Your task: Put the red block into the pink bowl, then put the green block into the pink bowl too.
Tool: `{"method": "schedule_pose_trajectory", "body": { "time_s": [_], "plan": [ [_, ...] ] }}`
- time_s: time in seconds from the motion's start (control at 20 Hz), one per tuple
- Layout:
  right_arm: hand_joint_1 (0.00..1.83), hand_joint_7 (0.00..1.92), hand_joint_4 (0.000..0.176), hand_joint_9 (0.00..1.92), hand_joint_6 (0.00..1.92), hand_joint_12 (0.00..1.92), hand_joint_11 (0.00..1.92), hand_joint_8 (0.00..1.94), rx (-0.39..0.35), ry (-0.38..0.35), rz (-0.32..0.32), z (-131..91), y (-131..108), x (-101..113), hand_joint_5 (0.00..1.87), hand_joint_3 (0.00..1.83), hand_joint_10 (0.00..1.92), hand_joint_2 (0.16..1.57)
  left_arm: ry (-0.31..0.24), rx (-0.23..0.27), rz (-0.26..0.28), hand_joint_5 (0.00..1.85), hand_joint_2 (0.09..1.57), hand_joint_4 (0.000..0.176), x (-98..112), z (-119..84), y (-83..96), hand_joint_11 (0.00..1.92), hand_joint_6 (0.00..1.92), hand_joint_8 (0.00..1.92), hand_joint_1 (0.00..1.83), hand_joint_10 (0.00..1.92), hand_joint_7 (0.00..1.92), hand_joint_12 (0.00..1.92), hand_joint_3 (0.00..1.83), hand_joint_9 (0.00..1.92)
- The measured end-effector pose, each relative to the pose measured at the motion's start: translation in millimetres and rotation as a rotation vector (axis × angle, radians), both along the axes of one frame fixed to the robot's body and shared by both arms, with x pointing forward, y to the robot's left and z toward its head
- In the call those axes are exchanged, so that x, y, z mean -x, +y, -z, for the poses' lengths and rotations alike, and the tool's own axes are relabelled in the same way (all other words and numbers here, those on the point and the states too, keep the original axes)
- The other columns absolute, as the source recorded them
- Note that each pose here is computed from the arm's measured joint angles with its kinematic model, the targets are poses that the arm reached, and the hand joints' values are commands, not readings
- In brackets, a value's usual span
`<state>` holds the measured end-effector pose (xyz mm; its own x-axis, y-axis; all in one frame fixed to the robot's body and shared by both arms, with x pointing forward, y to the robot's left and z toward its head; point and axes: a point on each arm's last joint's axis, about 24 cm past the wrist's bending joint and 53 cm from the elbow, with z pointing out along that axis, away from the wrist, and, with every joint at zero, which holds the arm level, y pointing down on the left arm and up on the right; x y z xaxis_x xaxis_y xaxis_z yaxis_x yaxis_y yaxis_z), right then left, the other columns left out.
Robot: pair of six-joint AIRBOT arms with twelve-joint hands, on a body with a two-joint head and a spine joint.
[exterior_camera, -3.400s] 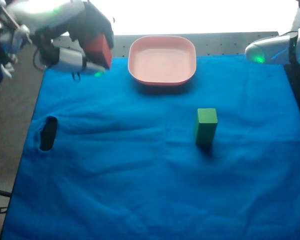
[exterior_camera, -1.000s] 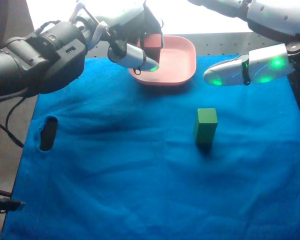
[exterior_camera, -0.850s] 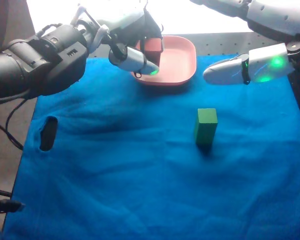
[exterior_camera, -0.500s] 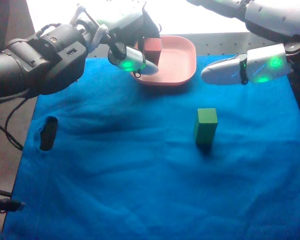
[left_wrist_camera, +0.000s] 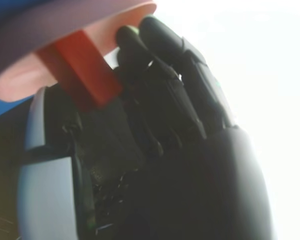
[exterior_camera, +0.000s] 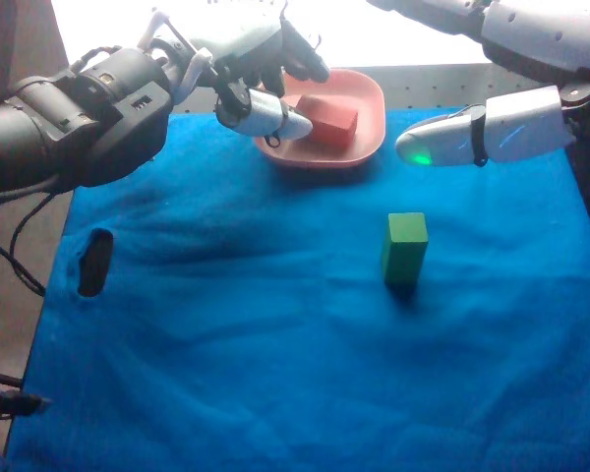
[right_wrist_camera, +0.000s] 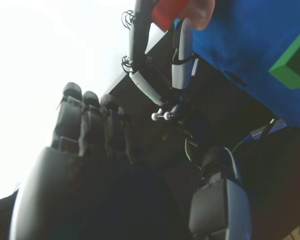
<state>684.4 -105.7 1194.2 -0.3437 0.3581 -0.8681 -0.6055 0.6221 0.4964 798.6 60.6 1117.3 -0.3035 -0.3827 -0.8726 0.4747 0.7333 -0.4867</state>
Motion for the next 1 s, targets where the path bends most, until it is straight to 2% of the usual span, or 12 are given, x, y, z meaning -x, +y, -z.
{"method": "schedule_pose_trajectory", "body": {
  "time_s": [0.05, 0.15, 0.3, 0.4, 0.5, 0.55, 0.6, 0.7, 0.75, 0.9, 0.95, 1.0],
  "plan": [
    [0.14, 0.12, 0.0, 0.04, 0.0, 0.0, 0.01, 0.01, -0.001, 0.0, -0.001, 0, 1, 0, 0.0, 0.0, 0.01, 0.96, 0.0, 0.0, 0.0, 0.73, 1.02, 0.0, 0, 0, 0.0, 0.3, 0.0, 0.0, 0.98, 0.07, 0.74, 1.13, 0.0, 0.76],
    [0.14, 0.13, 0.0, 0.06, 0.0, 0.02, 0.04, 0.01, -0.001, 0.0, -0.004, 1, 2, 1, 0.0, 0.0, 0.02, 0.96, 0.0, 0.0, 0.0, 0.68, 1.0, 0.05, 0, 0, 0.0, 0.28, 0.0, 0.0, 0.97, 0.03, 0.67, 1.17, 0.0, 0.74],
    [0.16, 0.13, 0.0, 0.06, 0.0, 0.01, 0.01, 0.01, -0.003, 0.002, -0.005, 1, 2, 1, 0.0, 0.0, 0.01, 0.93, 0.004, 0.002, 0.001, 0.62, 1.0, 0.043, 2, 0, 1.3, 0.14, 0.0, 0.0, 0.96, 0.0, 0.63, 1.09, 0.0, 0.64],
    [0.14, 0.14, 0.0, 0.07, 0.0, 0.01, 0.01, 0.01, -0.006, 0.005, -0.004, 1, 2, 1, 0.0, 0.0, 0.01, 0.94, 0.008, 0.003, -0.004, 0.66, 0.98, 0.005, 2, 0, 7.1, 0.17, 0.01, 0.01, 1.0, 0.01, 0.69, 1.05, 0.0, 0.67],
    [0.14, 0.14, 0.0, 0.07, 0.0, 0.01, 0.01, 0.01, -0.01, 0.009, -0.005, 1, 2, 1, 0.0, 0.0, 0.01, 0.94, 0.014, 0.012, -0.026, 0.67, 0.98, 0.0, 1, -3, 22.4, 0.18, 0.01, 0.01, 1.01, 0.01, 0.7, 1.04, 0.0, 0.68],
    [0.14, 0.13, 0.0, 0.06, 0.0, 0.01, 0.0, 0.0, -0.013, 0.012, -0.005, 1, 2, 1, 0.0, 0.0, 0.01, 0.95, 0.015, 0.017, -0.035, 0.8, 0.97, 0.0, 1, -4, 28.5, 0.43, 0.03, 0.08, 1.05, 0.13, 0.92, 1.26, 0.0, 0.92],
    [0.14, 0.14, 0.0, 0.06, 0.0, 0.02, 0.01, 0.0, -0.018, 0.017, -0.005, 1, 3, 1, 0.0, 0.0, 0.01, 0.92, 0.015, 0.021, -0.05, 0.86, 0.96, 0.0, 0, -6, 39.3, 0.52, 0.02, 0.07, 1.07, 0.34, 1.01, 1.36, 0.0, 0.94],
    [0.16, 0.14, 0.006, 0.05, 0.0, 0.0, 0.0, 0.0, -0.021, 0.02, -0.008, 1, 4, 2, 0.0, 0.0, 0.0, 0.9, 0.017, 0.022, -0.074, 0.91, 0.95, 0.0, -1, -10, 56.6, 0.61, 0.01, 0.1, 1.02, 1.03, 1.06, 1.56, 0.0, 0.78],
    [0.15, 0.12, 0.013, 0.04, 0.0, 0.0, 0.0, 0.0, -0.023, 0.022, -0.01, 1, 5, 3, 0.0, 0.0, 0.0, 0.89, 0.016, 0.026, -0.081, 0.92, 0.95, 0.0, -1, -12, 61.4, 0.63, 0.0, 0.25, 0.99, 1.23, 1.03, 1.65, 0.0, 0.76],
    [0.15, 0.12, 0.013, 0.06, 0.0, 0.02, 0.04, 0.0, -0.025, 0.034, -0.024, 4, 9, 9, 0.0, 0.0, 0.01, 0.89, 0.007, 0.043, -0.104, 0.98, 0.95, 0.0, 0, -19, 78.2, 0.68, 0.01, 0.84, 1.07, 1.39, 0.85, 1.65, 0.0, 0.79],
    [0.18, 0.17, 0.034, 0.09, 0.0, 0.3, 0.01, 0.01, -0.022, 0.037, -0.025, 5, 9, 10, 0.0, 0.02, 0.01, 0.85, 0.006, 0.039, -0.106, 1.0, 0.95, 0.0, 1, -20, 79.7, 0.7, 0.02, 0.89, 1.07, 1.33, 0.85, 1.61, 0.0, 0.8],
    [0.19, 0.22, 0.017, 0.15, 0.0, 0.57, 0.0, 0.0, -0.018, 0.043, -0.027, 8, 9, 12, 0.03, 0.01, 0.01, 0.84, 0.003, 0.028, -0.109, 1.01, 0.94, 0.0, 3, -20, 83.4, 0.72, 0.02, 1.04, 1.06, 1.44, 0.83, 1.71, 0.0, 0.79]
  ]
}}
